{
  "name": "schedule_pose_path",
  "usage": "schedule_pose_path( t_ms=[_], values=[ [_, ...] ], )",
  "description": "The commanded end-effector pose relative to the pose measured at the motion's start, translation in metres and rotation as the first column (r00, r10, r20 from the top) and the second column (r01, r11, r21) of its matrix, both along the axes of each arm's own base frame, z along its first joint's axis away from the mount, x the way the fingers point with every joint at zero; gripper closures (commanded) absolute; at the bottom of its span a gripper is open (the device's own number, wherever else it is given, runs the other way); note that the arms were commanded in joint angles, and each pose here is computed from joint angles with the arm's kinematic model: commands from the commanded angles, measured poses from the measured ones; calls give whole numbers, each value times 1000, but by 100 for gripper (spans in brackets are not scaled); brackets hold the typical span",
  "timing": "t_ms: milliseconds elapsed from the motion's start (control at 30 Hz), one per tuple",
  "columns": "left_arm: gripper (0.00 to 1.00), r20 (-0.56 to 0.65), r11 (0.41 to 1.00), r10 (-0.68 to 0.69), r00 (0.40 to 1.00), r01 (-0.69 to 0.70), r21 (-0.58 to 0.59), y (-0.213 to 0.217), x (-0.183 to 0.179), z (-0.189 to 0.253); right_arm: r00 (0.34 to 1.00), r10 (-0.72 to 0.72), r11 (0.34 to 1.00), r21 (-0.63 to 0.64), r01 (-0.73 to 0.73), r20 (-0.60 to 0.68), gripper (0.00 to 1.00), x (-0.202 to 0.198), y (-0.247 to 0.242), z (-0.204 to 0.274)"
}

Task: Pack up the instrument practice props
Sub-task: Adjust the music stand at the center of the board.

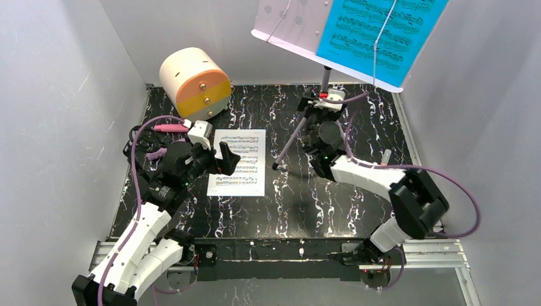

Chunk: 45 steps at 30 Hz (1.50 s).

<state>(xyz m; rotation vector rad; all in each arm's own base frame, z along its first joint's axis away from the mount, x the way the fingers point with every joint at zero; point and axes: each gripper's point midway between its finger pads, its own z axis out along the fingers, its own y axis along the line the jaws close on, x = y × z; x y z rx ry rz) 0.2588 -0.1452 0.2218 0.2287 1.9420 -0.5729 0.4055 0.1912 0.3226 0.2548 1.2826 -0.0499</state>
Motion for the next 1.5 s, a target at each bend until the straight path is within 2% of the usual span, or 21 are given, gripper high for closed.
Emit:
schedule_pose_path(
  t_ms=[0, 67, 200, 333, 533, 733, 867, 1033, 1267, 1467],
  values=[
    [2, 31, 997, -76, 997, 76, 15, -8, -5, 8, 980, 197, 979, 55, -196, -17, 14, -19, 13, 0],
    [2, 43, 997, -80, 996, 80, 19, -8, -4, 12, 970, 238, 971, 29, -236, -52, 10, -29, 9, -11],
    [2, 45, 992, -124, 991, 124, -5, -18, -4, 21, 938, 324, 945, -6, -327, -120, 7, -47, -3, -42],
    [2, 30, 982, -184, 982, 185, -32, -30, -5, 27, 858, 458, 885, 35, -463, -232, 5, -52, -25, -74],
    [2, 35, 976, -218, 975, 219, -9, -31, -8, 17, 771, 585, 802, 39, -596, -253, 3, -47, -64, -88],
    [2, 53, 974, -225, 973, 225, 1, -29, -14, 11, 716, 638, 749, 13, -662, -285, 12, -31, -68, -101],
    [2, 44, 969, -247, 968, 248, -2, -31, -18, 7, 631, 714, 662, -1, -750, -304, 19, -27, -50, -106],
    [2, 27, 965, -260, 965, 260, -8, -33, -19, 2, 547, 779, 572, -11, -820, -306, 19, -16, -32, -104],
    [2, 26, 965, -263, 964, 264, -10, -34, -19, 2, 486, 828, 508, 6, -862, -279, 23, -2, -17, -103],
    [2, 16, 964, -267, 964, 267, -11, -34, -20, -1, 478, 838, 496, 3, -868, -264, 29, 6, -13, -100]
  ],
)
